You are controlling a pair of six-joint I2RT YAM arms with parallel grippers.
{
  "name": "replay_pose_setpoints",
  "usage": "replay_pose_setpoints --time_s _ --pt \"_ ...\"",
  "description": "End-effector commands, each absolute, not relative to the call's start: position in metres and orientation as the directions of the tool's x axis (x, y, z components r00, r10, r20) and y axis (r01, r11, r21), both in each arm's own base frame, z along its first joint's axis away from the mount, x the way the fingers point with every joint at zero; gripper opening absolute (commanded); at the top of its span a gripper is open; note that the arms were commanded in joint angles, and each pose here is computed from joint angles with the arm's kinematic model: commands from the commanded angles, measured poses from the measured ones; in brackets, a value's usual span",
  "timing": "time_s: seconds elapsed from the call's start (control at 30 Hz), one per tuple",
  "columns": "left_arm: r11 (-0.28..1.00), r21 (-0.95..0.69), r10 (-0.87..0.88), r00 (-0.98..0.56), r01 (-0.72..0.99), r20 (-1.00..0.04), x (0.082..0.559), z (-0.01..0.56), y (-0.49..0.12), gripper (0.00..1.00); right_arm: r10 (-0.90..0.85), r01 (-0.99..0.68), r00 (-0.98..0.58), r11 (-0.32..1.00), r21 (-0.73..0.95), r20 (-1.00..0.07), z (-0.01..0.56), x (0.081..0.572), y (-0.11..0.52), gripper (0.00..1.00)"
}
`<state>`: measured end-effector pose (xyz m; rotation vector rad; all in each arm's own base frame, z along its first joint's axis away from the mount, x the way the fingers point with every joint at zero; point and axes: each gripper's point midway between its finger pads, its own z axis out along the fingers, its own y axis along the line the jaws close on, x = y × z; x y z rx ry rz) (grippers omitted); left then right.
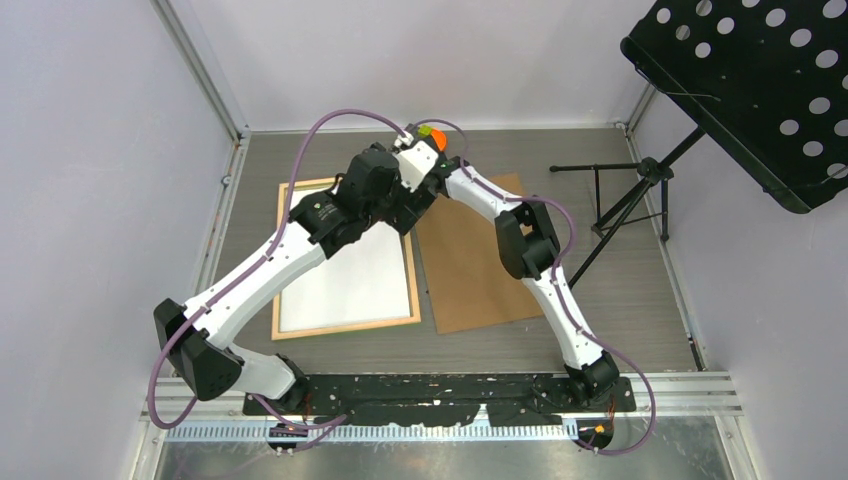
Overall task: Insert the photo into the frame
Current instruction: Turn over the photo from the photo frame.
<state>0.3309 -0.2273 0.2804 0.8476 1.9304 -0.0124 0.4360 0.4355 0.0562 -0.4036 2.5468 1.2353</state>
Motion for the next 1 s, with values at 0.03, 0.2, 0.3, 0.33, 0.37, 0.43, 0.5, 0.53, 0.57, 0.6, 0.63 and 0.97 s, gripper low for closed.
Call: replay_pose_setpoints --time_s 0.03,0.2,0.3,0.33,0.37,0.43,0.5,0.53,0.57,0.6,0.63,0.97 --pt "0.762 0.332 0.54 -0.262 0.556 -0.8 0.331 0.284 -0.225 1.0 -0.127 -0.435 -0.885 0.566 0.7 -0.447 0.08 0.445 0.447 0.06" --pt "0.761 0.328 0.539 -0.262 0.56 -0.801 0.331 0.284 -0.226 1.0 -0.134 -0.437 -0.884 0.58 0.687 -0.448 0.075 0.446 0.444 0.06" --pt "0.761 0.327 0.539 -0.265 0.561 -0.799 0.331 0.282 -0.226 1.0 -0.137 -0.436 -0.885 0.582 0.686 -0.446 0.073 0.446 0.444 0.08" --pt "0.761 0.326 0.539 -0.266 0.562 -0.799 0.33 0.282 -0.226 1.0 -0.137 -0.436 -0.884 0.583 0.685 -0.447 0.074 0.446 0.444 0.1" --pt "0.76 0.325 0.538 -0.265 0.562 -0.8 0.331 0.282 -0.226 1.0 -0.135 -0.437 -0.883 0.584 0.684 -0.449 0.074 0.447 0.443 0.11" --pt "0.76 0.325 0.538 -0.264 0.563 -0.801 0.33 0.282 -0.227 1.0 -0.136 -0.436 -0.884 0.587 0.682 -0.448 0.073 0.446 0.443 0.15" --pt "0.76 0.325 0.538 -0.264 0.563 -0.801 0.33 0.283 -0.226 1.0 -0.136 -0.435 -0.884 0.591 0.679 -0.448 0.072 0.446 0.443 0.2" --pt "0.759 0.325 0.538 -0.264 0.564 -0.8 0.33 0.282 -0.226 1.0 -0.135 -0.435 -0.883 0.593 0.678 -0.449 0.073 0.446 0.441 0.24" --pt "0.76 0.324 0.537 -0.264 0.563 -0.801 0.33 0.282 -0.226 1.0 -0.136 -0.435 -0.883 0.595 0.675 -0.449 0.072 0.446 0.441 0.26" --pt "0.759 0.322 0.537 -0.264 0.566 -0.802 0.329 0.282 -0.227 1.0 -0.136 -0.434 -0.883 0.598 0.674 -0.449 0.072 0.445 0.44 0.31" --pt "0.759 0.32 0.535 -0.264 0.567 -0.802 0.329 0.282 -0.227 0.99 -0.136 -0.434 -0.883 0.601 0.671 -0.449 0.072 0.445 0.44 0.33" --pt "0.76 0.32 0.533 -0.262 0.565 -0.804 0.327 0.283 -0.226 1.0 -0.147 -0.455 -0.867 0.622 0.638 -0.476 0.082 0.445 0.435 0.62"
